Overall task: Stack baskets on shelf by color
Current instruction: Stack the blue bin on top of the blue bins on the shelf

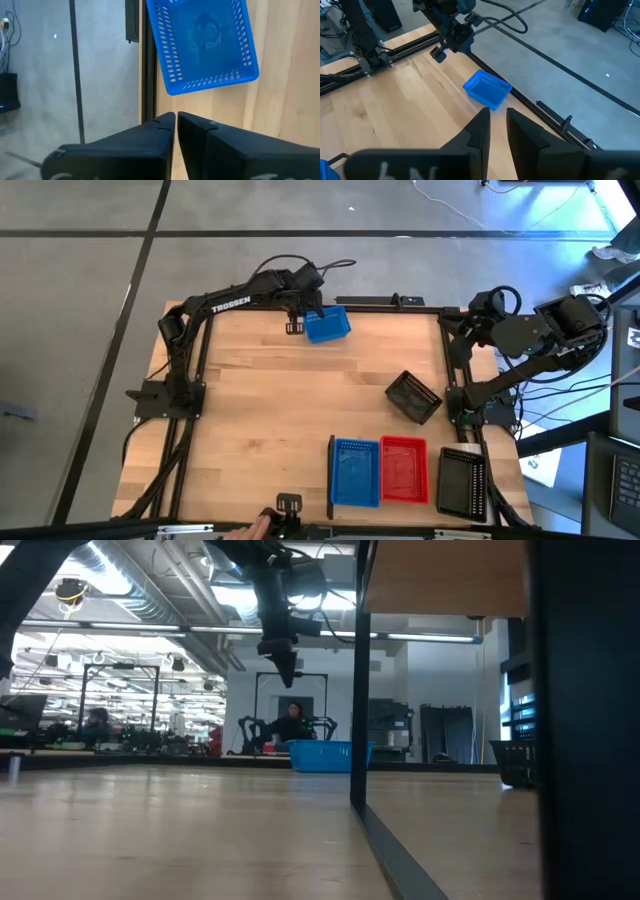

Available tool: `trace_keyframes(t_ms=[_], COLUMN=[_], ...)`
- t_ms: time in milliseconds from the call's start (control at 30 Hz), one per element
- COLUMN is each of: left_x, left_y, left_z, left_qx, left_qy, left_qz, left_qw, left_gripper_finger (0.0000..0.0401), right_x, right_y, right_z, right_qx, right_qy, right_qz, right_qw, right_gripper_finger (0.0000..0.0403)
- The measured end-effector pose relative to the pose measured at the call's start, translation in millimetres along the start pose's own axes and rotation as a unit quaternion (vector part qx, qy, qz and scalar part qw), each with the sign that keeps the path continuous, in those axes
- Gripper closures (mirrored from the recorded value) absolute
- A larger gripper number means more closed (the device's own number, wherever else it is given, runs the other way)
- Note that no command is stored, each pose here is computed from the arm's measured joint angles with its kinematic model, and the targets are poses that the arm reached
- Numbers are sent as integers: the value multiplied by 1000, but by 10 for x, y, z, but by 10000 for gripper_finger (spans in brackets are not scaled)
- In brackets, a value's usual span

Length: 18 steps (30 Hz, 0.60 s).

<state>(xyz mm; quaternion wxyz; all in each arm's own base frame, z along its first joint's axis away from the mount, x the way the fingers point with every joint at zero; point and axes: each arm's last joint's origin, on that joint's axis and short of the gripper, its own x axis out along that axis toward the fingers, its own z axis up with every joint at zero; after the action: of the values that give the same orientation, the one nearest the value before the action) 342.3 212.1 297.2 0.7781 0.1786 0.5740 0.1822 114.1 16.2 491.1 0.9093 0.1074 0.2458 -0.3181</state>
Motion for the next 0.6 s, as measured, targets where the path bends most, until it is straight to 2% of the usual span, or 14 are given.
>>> trace_keyframes(t_ms=[333, 433, 533, 600], left_x=[28, 40, 40, 39], left_y=[66, 80, 97, 121], left_z=[-48, -59, -71, -75], left_qx=[-26, -63, -79, -83], left_qy=[-7, -48, -117, -147], left_qz=[-15, -82, -190, -225], left_qw=[1000, 993, 972, 960], left_gripper_finger=[346, 345, 345, 345], right_x=[0, 0, 0, 0], right_y=[0, 0, 0, 0], right_z=[0, 0, 0, 0], right_qx=[1, 2, 2, 2], right_qy=[0, 0, 0, 0], right_qz=[0, 0, 0, 0], right_qw=[1000, 1000, 1000, 1000], right_gripper_finger=[341, 341, 341, 341])
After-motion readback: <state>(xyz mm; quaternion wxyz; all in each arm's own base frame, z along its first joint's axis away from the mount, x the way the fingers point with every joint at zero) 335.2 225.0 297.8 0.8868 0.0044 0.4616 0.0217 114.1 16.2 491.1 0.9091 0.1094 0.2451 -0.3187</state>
